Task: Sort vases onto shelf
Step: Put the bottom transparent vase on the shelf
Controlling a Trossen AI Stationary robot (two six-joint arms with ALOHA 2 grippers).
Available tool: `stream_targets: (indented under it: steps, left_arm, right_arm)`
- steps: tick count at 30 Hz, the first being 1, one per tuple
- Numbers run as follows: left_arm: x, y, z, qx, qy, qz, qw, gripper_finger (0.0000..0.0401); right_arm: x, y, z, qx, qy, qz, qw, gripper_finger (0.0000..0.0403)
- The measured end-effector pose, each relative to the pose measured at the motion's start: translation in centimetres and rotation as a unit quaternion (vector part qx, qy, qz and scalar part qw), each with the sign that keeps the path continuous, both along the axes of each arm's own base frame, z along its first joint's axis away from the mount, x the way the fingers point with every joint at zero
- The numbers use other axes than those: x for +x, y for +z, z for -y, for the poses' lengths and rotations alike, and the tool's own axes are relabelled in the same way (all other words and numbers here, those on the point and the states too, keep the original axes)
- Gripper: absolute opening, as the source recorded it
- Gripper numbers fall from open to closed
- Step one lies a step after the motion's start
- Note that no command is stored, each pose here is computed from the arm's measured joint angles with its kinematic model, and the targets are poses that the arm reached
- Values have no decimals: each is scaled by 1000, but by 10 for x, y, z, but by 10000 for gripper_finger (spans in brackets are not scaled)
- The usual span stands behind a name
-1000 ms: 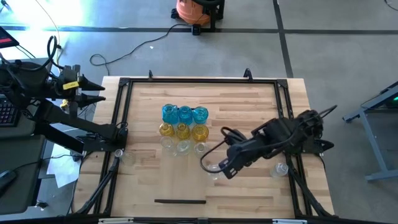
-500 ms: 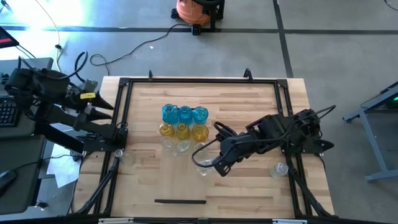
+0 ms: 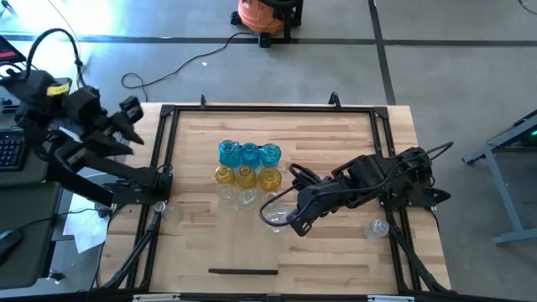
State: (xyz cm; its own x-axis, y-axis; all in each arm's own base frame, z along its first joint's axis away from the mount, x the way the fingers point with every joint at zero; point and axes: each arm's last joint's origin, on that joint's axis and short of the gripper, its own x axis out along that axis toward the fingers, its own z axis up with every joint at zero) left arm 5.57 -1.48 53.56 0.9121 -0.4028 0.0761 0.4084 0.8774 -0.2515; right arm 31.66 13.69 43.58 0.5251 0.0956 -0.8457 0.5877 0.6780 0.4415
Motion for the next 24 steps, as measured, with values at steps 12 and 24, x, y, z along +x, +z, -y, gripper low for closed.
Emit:
stream_targets:
  steps: [12, 24]
  left_arm:
    - [133, -24, 69, 123, -33, -43, 991, 77]
    - [122, -29, 123, 92, 88, -62, 990, 66]
  right_arm:
    - [-1, -1, 3, -42, -12, 0, 999, 5]
    - [-12, -2, -18, -40, 23, -3, 999, 5]
